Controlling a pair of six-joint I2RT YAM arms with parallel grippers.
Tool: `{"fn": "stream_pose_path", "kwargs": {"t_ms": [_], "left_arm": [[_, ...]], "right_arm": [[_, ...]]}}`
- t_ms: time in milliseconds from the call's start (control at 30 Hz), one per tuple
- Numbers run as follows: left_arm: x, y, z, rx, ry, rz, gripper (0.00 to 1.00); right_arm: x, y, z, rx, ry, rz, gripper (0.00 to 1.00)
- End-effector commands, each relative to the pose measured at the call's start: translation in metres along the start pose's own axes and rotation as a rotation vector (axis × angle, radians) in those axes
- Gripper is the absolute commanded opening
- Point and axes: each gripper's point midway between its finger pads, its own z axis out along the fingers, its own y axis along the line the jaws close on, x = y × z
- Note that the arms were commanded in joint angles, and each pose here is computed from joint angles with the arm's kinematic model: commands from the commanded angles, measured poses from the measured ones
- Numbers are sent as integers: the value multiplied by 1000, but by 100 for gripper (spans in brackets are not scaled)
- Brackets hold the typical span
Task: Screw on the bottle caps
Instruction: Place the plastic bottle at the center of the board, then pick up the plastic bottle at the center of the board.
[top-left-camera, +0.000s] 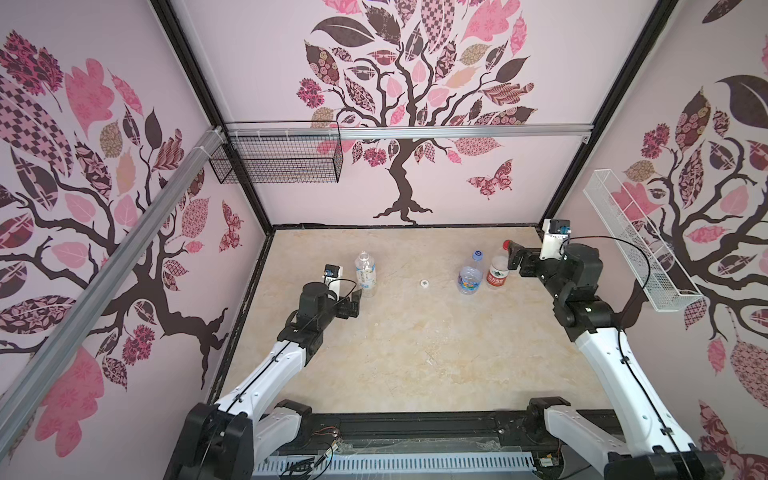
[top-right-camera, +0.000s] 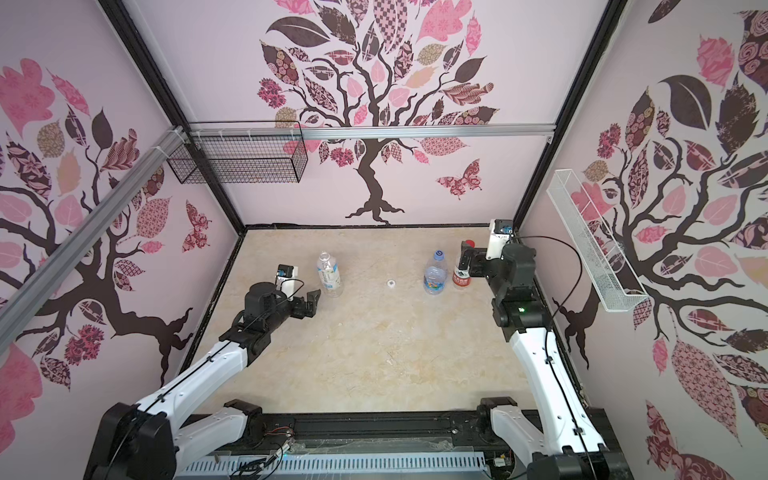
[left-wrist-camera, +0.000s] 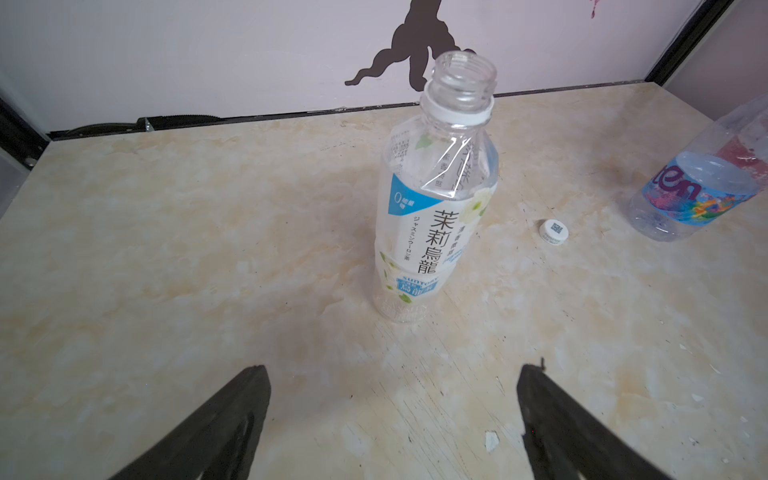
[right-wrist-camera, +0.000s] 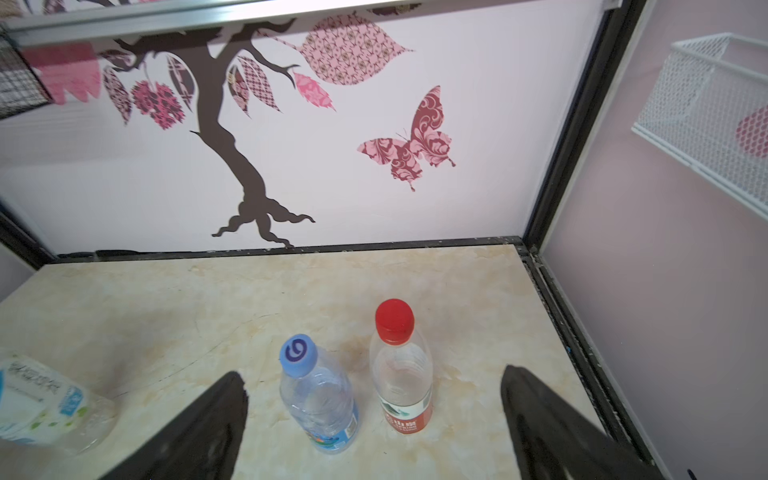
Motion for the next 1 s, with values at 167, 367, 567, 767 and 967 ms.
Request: {"fn": "stream_pose_path", "kwargs": {"t_ms": [167,367,567,767,967], "left_arm": [[-49,-27,32,157,-315,109,98],[-53,-18,60,118,-362,111,97],[-41,-20,80,140,-405,138,91],[-48,-24,88,156,-417,173,80],[-53,-36,81,216,-444,235,69]], "right_arm": [[-7,28,-22,-110,13,-49,99],[-7,47,-30,-179,10,-73,99],[-10,61,-35,-224,7,-140,99],[-7,67,-36,-260,21,-162,98],[-2,80,-39,-322,45,-220,96]]}}
